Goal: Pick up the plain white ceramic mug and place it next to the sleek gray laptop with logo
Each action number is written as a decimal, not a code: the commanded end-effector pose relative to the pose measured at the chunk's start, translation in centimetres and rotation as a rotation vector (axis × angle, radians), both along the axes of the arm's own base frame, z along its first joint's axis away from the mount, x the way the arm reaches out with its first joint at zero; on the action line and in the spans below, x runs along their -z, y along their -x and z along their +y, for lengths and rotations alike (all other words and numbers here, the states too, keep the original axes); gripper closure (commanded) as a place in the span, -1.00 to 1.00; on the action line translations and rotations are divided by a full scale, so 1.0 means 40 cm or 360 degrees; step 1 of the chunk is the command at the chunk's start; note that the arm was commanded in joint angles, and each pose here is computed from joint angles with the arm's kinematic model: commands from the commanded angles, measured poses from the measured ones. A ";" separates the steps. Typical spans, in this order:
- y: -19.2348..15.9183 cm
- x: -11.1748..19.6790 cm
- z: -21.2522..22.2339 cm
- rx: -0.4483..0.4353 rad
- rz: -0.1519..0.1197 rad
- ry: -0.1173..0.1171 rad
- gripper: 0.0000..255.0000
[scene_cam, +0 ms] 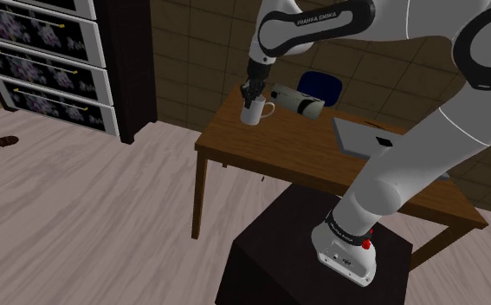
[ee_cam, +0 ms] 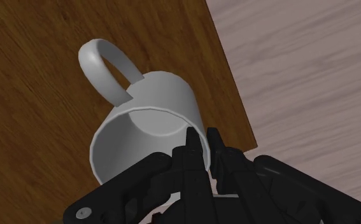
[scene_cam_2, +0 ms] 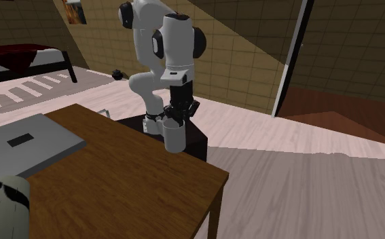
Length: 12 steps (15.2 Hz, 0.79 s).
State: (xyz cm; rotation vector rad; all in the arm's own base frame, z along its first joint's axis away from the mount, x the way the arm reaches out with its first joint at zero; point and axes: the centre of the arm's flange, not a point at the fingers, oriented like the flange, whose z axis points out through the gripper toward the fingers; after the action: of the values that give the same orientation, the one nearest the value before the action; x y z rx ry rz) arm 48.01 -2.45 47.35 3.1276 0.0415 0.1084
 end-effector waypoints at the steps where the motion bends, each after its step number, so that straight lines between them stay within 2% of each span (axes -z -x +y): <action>1: -0.001 -0.024 0.000 0.0000 0.0001 0.0000 1.00; 12: -0.001 -0.158 0.000 0.0000 0.0001 0.0000 1.00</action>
State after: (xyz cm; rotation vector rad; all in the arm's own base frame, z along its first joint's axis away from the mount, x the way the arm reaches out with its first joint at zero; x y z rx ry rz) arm 48.07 -2.49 53.33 3.1276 0.0416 0.1082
